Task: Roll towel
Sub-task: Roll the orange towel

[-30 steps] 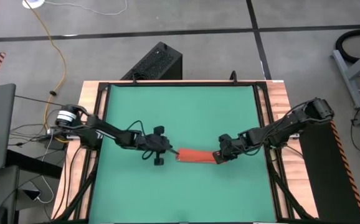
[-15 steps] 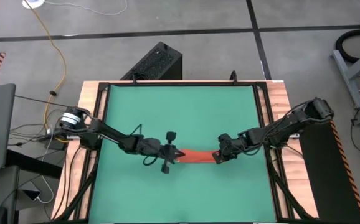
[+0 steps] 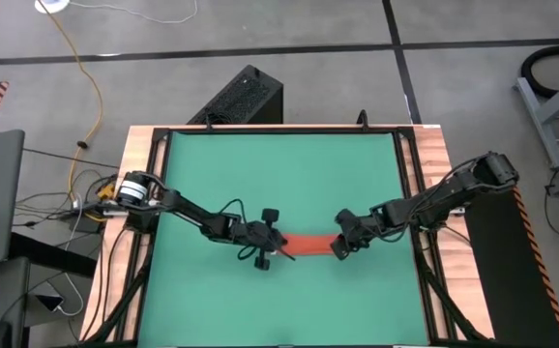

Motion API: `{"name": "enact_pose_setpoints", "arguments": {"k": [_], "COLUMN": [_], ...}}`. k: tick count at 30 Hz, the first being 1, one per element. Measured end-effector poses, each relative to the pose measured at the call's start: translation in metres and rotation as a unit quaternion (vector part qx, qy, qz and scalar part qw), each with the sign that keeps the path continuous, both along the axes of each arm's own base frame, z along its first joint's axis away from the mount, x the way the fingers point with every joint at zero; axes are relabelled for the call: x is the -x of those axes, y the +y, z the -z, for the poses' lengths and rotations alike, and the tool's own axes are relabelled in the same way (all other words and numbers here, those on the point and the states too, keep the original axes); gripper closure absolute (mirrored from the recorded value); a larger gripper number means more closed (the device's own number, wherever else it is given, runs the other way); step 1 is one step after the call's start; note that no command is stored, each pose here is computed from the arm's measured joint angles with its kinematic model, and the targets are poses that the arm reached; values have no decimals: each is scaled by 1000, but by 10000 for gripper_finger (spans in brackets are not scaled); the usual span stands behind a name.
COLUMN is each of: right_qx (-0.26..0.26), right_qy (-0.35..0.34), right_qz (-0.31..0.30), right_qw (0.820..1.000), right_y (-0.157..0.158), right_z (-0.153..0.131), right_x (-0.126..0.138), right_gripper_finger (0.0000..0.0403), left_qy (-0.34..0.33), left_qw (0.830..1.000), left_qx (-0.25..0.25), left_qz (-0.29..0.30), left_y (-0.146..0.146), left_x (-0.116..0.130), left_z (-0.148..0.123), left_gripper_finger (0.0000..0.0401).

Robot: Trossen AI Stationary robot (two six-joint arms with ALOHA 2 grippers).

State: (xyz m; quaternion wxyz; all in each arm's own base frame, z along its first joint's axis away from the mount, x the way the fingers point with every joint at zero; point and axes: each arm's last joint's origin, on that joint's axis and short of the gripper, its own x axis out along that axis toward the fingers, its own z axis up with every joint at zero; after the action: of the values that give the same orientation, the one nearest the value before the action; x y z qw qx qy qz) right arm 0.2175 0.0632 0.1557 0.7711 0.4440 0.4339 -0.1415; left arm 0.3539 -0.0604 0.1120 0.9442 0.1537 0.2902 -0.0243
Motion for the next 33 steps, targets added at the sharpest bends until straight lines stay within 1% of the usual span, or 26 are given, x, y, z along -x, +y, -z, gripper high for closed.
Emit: {"name": "enact_pose_setpoints", "arguments": {"k": [3,5,8,11,15,17,19,21,23,25,27,29,33], "right_qx": [15,37,77,122,164,169,180,195,220,250,285,316,365], "right_qy": [-20,-25,-25,-20,-39,-46,-40,-42,-58,-97,-148,-181,-183], "right_qz": [-15,-14,8,31,47,45,40,55,62,55,37,12,-42], "right_qw": [1000,999,997,992,985,983,982,978,972,962,946,931,912], "right_y": [1,0,-2,-3,1,3,5,8,10,16,24,33,44], "right_z": [-2,-2,-1,-1,-4,-7,-9,-12,-18,-28,-38,-43,-31], "right_x": [-2,-2,-1,2,5,7,13,19,26,31,32,31,19], "right_gripper_finger": [324,302,268,244,231,230,232,235,238,240,240,241,241], "left_qy": [9,15,32,47,55,57,57,62,64,65,65,64,64], "left_qw": [1000,1000,999,999,998,998,998,998,997,997,997,997,997], "left_qx": [7,9,5,-2,-5,-8,-12,-15,-13,-10,-9,-6,-3], "left_qz": [-8,-10,-13,-18,-17,-17,-21,-23,-27,-29,-31,-33,-35], "left_y": [0,0,1,1,0,-1,-2,-2,-2,-2,-2,-2,-2], "left_x": [1,2,4,6,7,8,8,9,9,9,9,9,9], "left_z": [1,2,5,7,9,9,9,10,10,10,10,10,10], "left_gripper_finger": [401,401,401,401,401,401,401,401,401,401,401,401,401]}}
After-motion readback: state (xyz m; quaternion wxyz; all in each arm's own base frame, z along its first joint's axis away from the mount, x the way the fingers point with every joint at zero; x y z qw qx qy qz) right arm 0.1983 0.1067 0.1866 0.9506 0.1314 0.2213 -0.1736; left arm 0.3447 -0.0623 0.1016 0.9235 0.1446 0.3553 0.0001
